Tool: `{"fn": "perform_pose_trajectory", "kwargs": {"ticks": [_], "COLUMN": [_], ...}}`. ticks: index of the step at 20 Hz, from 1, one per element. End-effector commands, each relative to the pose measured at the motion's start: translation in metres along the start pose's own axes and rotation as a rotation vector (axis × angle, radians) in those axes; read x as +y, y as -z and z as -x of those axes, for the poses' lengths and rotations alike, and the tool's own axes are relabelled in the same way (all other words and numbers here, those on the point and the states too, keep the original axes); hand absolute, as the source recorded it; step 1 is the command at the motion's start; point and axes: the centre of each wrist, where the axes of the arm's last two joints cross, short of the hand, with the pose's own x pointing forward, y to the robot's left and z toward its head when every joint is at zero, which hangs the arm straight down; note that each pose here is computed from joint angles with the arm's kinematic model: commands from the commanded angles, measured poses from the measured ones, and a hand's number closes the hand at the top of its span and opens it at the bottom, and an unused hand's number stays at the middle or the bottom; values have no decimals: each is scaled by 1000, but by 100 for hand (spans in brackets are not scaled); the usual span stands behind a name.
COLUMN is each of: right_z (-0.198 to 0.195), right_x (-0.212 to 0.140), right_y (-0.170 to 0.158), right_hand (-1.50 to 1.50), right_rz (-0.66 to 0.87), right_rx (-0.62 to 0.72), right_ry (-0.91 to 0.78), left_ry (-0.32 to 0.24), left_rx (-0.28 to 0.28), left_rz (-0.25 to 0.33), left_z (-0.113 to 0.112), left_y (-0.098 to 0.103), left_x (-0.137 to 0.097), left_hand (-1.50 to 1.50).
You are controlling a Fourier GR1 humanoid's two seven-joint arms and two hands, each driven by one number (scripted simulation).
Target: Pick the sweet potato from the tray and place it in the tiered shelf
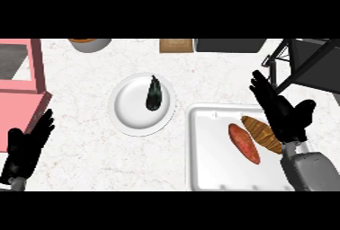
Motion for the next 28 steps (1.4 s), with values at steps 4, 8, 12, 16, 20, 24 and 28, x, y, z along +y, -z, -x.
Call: {"fn": "perform_pose_trajectory", "kwargs": {"ticks": [4, 8, 12, 16, 20, 24, 28], "right_z": [-30, 3, 50, 30, 15, -15, -22], "right_x": [51, -22, 65, 94, 77, 60, 55], "right_y": [21, 4, -34, -70, -79, -70, -84], "right_hand": [150, 150, -150, -150, -150, -150, -150], "right_rz": [-187, 266, 220, 123, 238, 258, 115], "right_rx": [-231, -131, -237, -168, -139, -4, 152], "right_ry": [-34, -463, -375, -369, -622, -849, -1043], "left_ry": [-56, -105, -144, -135, -140, -114, -122], "left_rx": [-117, -95, -110, -99, -100, -113, -107], "left_rz": [-20, -3, 28, 44, 3, 10, 20], "left_z": [-23, -12, -18, -10, -14, -10, -1], "left_y": [3, 1, 1, -6, 3, -6, -5], "left_x": [2, 3, 5, 5, 6, 10, 17], "left_hand": [0, 0, 0, 0, 0, 0, 0]}}
